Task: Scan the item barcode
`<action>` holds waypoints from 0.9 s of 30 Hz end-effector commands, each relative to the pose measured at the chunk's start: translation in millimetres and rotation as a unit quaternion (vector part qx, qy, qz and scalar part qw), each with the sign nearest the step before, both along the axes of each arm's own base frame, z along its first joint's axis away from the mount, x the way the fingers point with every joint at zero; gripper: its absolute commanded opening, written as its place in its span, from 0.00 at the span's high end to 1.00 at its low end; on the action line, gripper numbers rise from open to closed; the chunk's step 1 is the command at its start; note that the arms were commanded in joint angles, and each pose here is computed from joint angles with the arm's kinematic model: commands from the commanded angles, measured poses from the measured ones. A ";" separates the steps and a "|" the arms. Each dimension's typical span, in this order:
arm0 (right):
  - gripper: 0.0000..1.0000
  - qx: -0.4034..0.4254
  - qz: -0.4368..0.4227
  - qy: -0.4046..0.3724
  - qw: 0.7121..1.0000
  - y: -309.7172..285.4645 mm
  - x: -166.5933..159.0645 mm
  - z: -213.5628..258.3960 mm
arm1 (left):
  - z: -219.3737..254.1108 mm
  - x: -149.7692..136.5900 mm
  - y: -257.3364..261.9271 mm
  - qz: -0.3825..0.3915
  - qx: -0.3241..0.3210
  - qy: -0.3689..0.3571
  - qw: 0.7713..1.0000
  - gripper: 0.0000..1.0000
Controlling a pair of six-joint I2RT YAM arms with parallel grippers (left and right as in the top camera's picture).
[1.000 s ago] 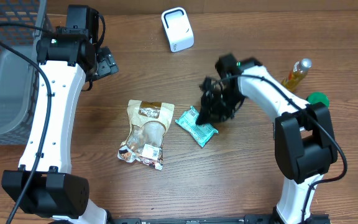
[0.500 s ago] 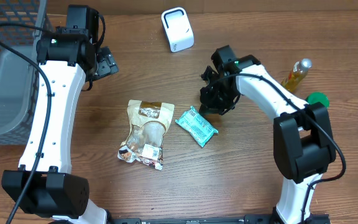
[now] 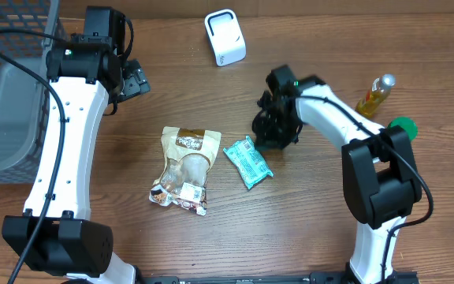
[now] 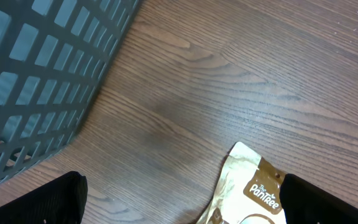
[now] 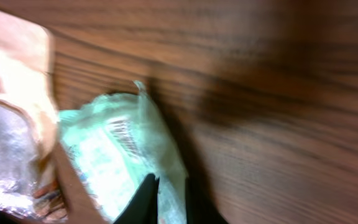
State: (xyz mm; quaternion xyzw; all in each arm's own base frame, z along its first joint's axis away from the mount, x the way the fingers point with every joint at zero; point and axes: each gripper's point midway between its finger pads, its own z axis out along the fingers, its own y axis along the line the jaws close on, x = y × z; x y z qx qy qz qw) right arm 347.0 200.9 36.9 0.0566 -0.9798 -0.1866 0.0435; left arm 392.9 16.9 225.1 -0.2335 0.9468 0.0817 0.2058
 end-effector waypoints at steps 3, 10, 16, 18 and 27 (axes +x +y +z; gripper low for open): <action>0.75 -0.029 -0.002 -0.032 0.999 -7.6 20.6 53.3 | 11.8 1.7 -3.1 -0.013 0.008 -0.015 1.000 0.00; 0.62 -0.094 0.001 0.001 0.996 -31.1 1.8 48.9 | 11.8 1.7 -3.1 -0.013 0.008 -0.015 1.000 0.00; 0.57 -0.111 0.010 0.012 0.994 -33.0 -6.7 48.5 | 11.8 1.7 -3.1 -0.013 0.008 -0.015 1.000 0.00; 0.56 -0.116 0.012 0.020 0.993 -32.3 -12.1 48.9 | 11.8 1.7 -3.1 -0.013 0.008 -0.015 1.000 0.00; 0.67 -0.194 -0.065 0.046 0.978 -46.7 -24.8 47.2 | 11.8 1.7 -3.1 -0.013 0.008 -0.015 1.000 0.01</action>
